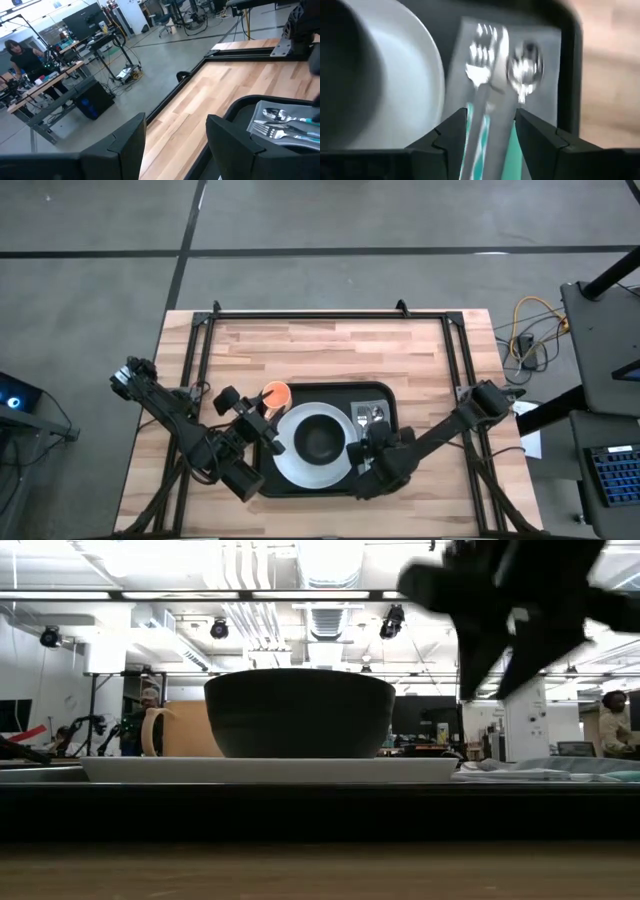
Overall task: Set up tray
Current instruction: Return to Home Position
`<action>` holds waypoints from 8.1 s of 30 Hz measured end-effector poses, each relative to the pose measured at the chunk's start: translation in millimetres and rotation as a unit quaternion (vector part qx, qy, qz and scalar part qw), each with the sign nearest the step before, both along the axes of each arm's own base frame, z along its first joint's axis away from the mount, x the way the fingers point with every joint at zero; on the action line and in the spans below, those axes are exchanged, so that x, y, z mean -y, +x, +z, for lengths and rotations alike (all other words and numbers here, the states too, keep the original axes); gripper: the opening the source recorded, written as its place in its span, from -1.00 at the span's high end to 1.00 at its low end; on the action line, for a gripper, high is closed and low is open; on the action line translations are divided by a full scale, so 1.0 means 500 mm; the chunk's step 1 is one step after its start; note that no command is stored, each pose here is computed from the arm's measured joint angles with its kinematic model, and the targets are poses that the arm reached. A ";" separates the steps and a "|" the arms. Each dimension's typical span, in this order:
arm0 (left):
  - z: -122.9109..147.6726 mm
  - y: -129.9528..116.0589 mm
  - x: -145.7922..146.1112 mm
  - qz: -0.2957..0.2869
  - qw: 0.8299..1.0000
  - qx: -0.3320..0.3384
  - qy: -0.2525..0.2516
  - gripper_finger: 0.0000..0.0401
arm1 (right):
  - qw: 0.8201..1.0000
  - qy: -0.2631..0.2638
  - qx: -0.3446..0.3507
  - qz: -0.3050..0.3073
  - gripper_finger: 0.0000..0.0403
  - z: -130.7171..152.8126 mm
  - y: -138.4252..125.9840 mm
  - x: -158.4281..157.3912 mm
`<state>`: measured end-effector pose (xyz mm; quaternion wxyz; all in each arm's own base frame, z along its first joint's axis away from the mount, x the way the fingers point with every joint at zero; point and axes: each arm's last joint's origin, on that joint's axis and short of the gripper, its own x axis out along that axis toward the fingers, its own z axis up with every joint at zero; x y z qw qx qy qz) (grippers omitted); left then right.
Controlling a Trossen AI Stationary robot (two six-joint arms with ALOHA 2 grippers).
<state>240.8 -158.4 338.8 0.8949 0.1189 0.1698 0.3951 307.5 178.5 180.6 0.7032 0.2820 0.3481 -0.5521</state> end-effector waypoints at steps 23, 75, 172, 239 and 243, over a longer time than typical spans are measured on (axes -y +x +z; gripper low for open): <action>0.012 0.031 -0.156 0.115 0.987 -0.082 0.078 0.07 | 0.906 -0.307 0.165 0.241 0.20 0.150 -0.300 0.108; -0.291 -0.291 -0.204 -0.449 0.856 0.227 -0.121 0.07 | 0.850 -0.277 0.222 0.390 0.62 0.104 -0.389 0.066; -0.325 -0.292 -0.222 -0.311 0.908 0.235 -0.151 0.07 | 0.586 -0.229 0.460 0.626 0.61 0.008 -0.450 0.215; -0.374 -0.298 -0.236 -0.182 0.952 0.187 -0.161 0.07 | 0.809 -0.203 0.291 0.469 0.60 -0.086 -0.433 0.237; -0.374 -0.298 -0.236 -0.182 0.952 0.187 -0.161 0.07 | 0.809 -0.203 0.291 0.469 0.58 -0.086 -0.433 0.237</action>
